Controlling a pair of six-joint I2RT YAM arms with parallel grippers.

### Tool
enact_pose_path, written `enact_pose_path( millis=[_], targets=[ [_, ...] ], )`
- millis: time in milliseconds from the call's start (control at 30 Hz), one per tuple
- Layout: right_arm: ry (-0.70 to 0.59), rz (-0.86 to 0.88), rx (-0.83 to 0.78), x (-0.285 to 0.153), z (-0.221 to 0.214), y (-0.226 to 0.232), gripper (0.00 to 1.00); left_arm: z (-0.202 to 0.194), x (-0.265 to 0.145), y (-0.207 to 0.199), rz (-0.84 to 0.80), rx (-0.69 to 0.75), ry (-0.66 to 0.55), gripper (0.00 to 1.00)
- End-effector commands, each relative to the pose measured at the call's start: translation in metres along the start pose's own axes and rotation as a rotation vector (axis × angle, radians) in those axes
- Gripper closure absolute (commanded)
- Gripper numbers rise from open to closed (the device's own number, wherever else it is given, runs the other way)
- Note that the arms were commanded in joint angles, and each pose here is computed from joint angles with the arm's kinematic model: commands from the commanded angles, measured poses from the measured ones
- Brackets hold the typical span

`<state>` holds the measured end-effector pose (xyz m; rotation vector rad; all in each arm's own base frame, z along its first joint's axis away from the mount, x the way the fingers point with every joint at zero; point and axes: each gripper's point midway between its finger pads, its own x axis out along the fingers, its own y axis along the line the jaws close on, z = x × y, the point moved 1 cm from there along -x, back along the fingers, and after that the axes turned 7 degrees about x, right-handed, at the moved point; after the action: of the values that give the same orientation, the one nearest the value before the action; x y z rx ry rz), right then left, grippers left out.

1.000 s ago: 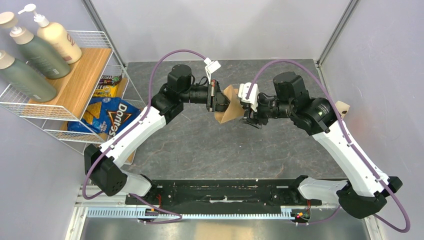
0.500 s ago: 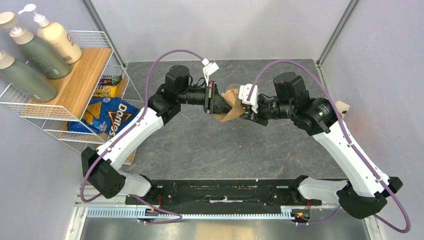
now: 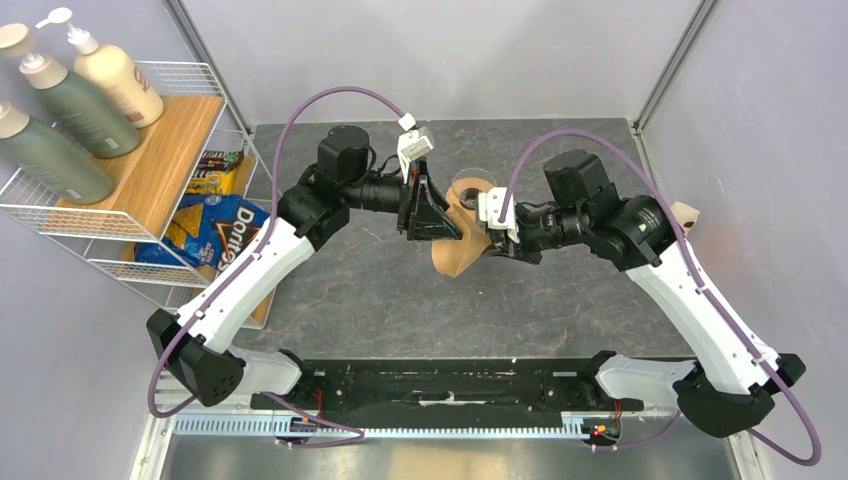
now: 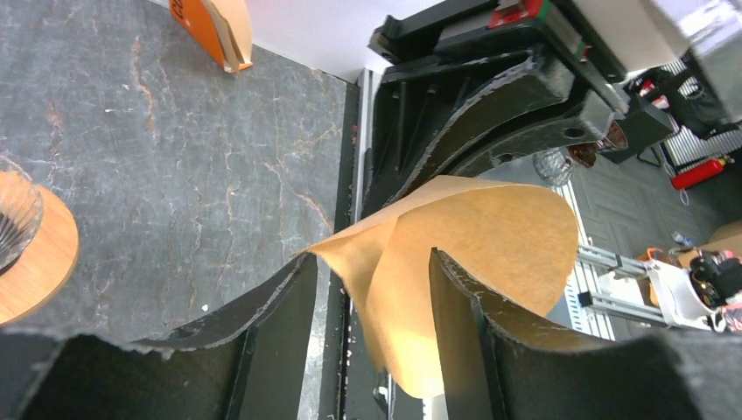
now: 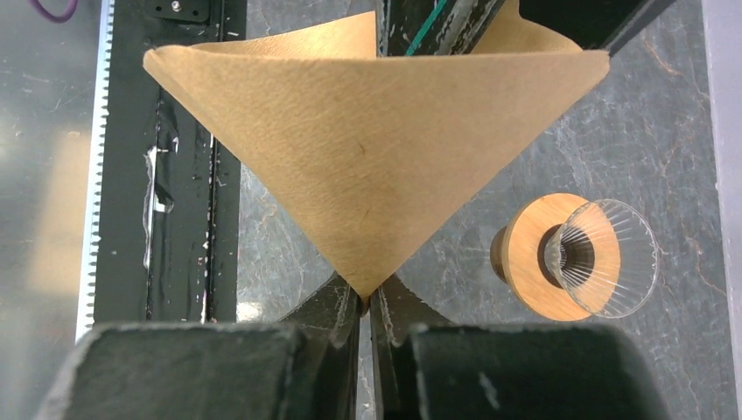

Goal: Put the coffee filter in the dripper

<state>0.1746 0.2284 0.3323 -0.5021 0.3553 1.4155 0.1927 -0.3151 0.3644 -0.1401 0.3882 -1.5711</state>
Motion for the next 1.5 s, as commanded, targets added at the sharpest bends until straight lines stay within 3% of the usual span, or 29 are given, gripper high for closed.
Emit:
enact_pose_path(
  millis=[0, 200, 500, 600, 867, 1100, 1133, 1167, 1233, 1267, 1333, 1467],
  targets=[
    [-0.026, 0.041, -0.068, -0.006, 0.011, 0.006, 0.89, 0.009, 0.004, -0.011, -0.064, 0.049, 0.005, 0.41],
    [-0.025, 0.067, -0.078, -0.006, 0.012, 0.009, 0.89, 0.006, 0.012, -0.011, -0.106, 0.015, 0.026, 0.3],
    [-0.028, 0.104, -0.078, -0.007, 0.012, 0.016, 0.9, 0.006, 0.013, -0.018, -0.166, 0.108, 0.013, 0.3],
    [-0.027, 0.11, -0.063, -0.006, 0.013, 0.016, 0.9, 0.007, 0.013, -0.022, -0.197, 0.147, -0.001, 0.42],
    [-0.028, 0.066, 0.012, -0.007, 0.017, 0.009, 0.9, 0.001, 0.011, -0.03, -0.248, 0.155, 0.006, 0.96],
    [-0.049, 0.022, 0.123, -0.014, 0.015, 0.0, 0.91, 0.002, 0.006, -0.033, -0.231, 0.177, -0.026, 0.98],
    [-0.054, 0.019, 0.136, -0.016, 0.015, -0.001, 0.91, 0.002, 0.005, -0.033, -0.23, 0.177, -0.027, 0.94],
    [-0.058, 0.019, 0.149, -0.017, 0.014, -0.002, 0.92, 0.002, 0.004, -0.032, -0.216, 0.172, -0.028, 0.8],
    [-0.065, 0.017, 0.159, -0.019, 0.013, -0.002, 0.93, 0.003, 0.0, -0.026, -0.17, 0.158, -0.035, 0.38],
    [-0.067, 0.015, 0.167, -0.02, 0.013, -0.002, 0.94, 0.006, -0.002, -0.019, -0.127, 0.149, -0.04, 0.24],
    [-0.072, 0.014, 0.191, -0.021, 0.013, -0.002, 0.94, 0.015, -0.014, -0.001, -0.031, 0.121, -0.063, 0.15],
    [-0.087, -0.009, 0.291, -0.021, 0.01, -0.006, 0.95, 0.045, -0.062, 0.036, 0.166, 0.094, -0.168, 0.12]
  ],
)
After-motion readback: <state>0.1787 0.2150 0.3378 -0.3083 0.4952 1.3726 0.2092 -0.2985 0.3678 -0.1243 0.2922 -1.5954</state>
